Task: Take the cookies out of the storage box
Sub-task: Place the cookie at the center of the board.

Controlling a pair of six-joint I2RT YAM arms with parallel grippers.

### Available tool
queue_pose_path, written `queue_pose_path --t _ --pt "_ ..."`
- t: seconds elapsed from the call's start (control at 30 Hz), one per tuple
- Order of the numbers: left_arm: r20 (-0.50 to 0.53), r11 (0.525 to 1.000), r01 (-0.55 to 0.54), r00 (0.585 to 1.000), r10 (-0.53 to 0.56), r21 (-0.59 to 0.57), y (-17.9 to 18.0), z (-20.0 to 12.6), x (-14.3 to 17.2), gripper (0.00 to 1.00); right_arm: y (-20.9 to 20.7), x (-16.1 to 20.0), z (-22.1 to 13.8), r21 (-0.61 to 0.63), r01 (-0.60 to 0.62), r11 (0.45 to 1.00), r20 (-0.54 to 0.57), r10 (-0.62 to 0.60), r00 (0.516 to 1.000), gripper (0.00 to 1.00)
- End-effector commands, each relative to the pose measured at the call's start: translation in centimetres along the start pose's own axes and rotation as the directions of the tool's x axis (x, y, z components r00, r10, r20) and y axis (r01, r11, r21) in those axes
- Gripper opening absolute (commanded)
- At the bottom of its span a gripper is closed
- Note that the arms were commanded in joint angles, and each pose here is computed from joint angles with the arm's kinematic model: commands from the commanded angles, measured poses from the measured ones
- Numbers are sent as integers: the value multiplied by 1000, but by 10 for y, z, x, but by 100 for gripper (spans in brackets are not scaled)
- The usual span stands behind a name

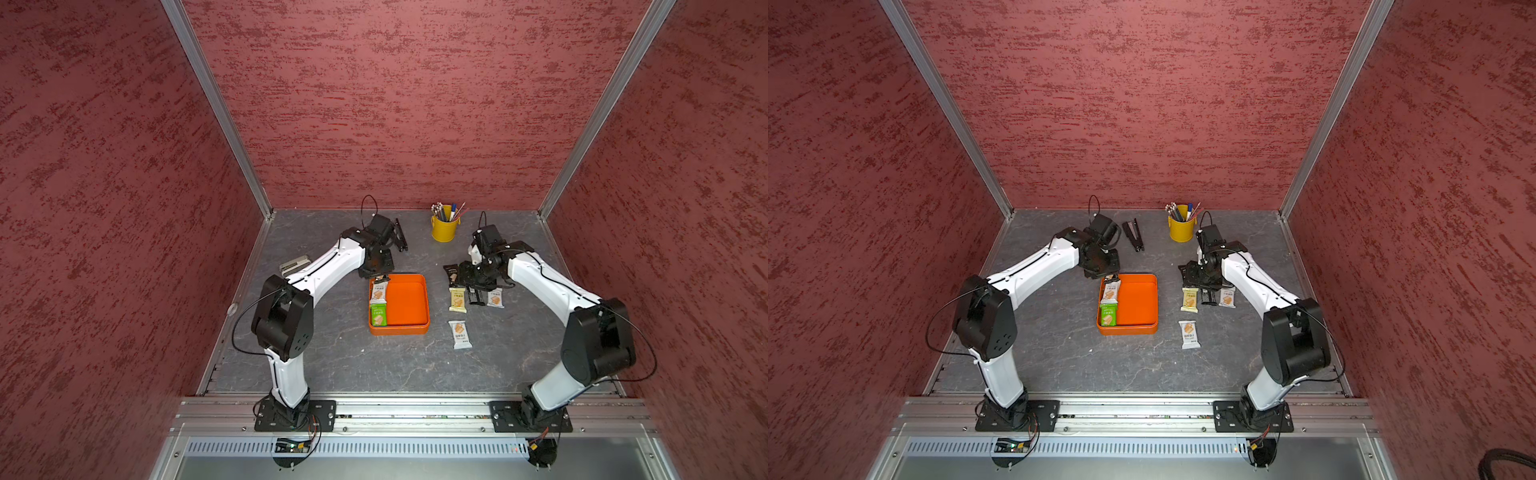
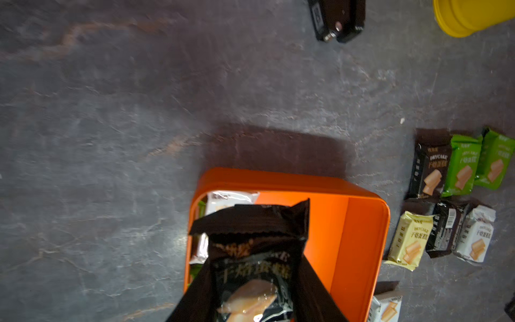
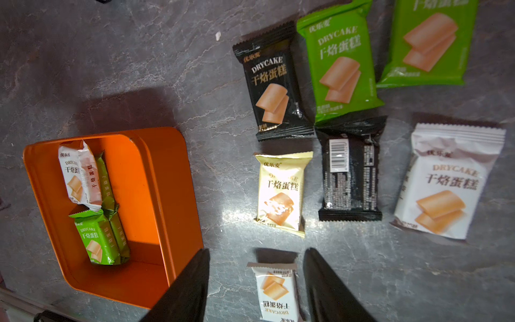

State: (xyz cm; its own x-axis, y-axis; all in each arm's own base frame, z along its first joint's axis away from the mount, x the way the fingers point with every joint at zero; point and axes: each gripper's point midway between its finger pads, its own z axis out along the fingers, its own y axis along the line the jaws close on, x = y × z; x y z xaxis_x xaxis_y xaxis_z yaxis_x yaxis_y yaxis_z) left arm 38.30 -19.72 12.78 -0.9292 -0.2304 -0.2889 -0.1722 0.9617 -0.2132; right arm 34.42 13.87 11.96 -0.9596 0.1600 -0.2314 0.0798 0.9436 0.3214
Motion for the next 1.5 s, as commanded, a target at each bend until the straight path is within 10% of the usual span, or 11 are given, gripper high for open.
queue_pose_path --t 0.0,0.9,1.17,1.47 --pt "5 999 -33 999 33 -10 24 -2 -13 40 7 -21 -9 -18 -26 1000 60 27 998 58" --pt "-101 996 72 992 -76 -49 118 95 -49 40 -1 -33 -7 47 -108 993 74 104 992 58" --pt "-103 994 99 989 -102 -40 116 88 -48 74 -1 -31 -12 49 -96 994 74 92 993 58" --pt "-41 991 123 992 -121 52 83 39 -37 79 0 -24 -14 33 -52 998 71 49 996 58"
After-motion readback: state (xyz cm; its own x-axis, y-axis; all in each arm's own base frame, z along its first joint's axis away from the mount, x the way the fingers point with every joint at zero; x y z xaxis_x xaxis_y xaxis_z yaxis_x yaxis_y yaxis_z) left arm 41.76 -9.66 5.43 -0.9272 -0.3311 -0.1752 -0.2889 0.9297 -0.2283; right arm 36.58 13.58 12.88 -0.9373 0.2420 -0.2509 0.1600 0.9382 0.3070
